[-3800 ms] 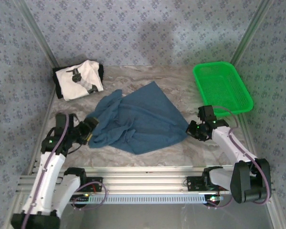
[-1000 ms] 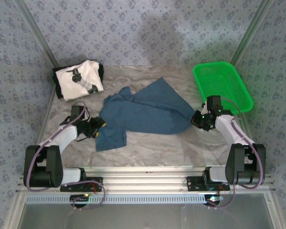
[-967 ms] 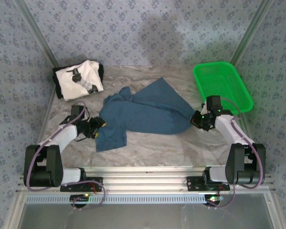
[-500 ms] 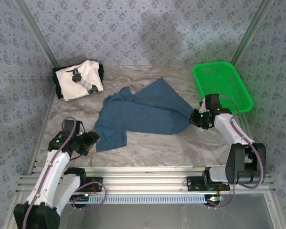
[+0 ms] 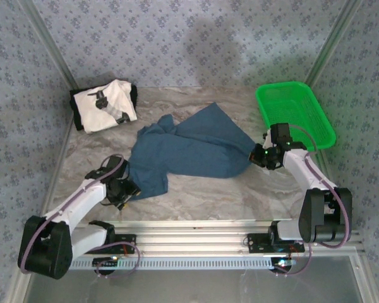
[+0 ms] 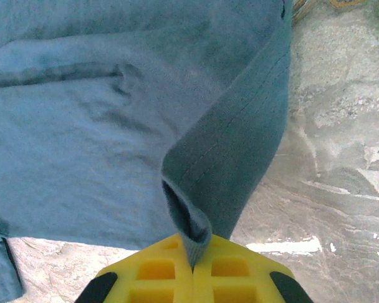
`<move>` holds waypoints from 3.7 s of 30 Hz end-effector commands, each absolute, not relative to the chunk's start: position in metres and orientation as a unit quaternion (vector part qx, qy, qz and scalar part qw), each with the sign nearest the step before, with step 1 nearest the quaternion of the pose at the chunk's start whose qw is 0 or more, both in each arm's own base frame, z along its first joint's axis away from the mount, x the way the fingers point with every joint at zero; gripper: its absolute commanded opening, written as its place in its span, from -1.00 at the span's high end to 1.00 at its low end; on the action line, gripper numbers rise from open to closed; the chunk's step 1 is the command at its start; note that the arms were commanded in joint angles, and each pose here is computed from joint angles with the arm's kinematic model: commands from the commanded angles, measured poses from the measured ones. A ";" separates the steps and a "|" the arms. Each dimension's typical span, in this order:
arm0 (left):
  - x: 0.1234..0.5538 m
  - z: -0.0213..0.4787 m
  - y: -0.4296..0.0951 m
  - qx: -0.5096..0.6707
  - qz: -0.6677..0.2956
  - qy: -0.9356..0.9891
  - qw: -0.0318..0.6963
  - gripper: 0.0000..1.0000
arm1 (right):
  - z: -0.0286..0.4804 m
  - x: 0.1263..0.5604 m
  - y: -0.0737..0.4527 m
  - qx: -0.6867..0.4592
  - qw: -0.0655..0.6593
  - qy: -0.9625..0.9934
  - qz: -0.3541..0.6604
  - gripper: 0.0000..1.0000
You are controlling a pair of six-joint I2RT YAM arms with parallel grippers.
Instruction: Fold and stack the t-shirts
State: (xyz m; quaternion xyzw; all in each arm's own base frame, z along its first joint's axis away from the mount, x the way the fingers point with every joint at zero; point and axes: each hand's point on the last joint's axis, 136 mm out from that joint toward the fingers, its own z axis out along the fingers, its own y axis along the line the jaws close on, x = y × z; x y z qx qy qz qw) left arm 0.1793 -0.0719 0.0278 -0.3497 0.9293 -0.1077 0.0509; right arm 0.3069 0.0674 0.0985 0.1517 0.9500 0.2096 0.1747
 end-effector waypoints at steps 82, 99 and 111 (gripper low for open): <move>0.233 0.718 -0.072 -0.012 -0.388 0.570 0.724 1.00 | 0.612 0.270 0.057 0.097 0.509 0.667 0.535 1.00; 0.272 0.680 -0.054 -0.049 -0.341 0.628 0.698 1.00 | 0.610 0.252 0.051 0.127 0.494 0.673 0.535 1.00; 0.445 0.443 -0.040 -0.071 -0.239 0.825 0.507 1.00 | 0.343 0.395 0.033 0.221 0.336 0.818 0.412 1.00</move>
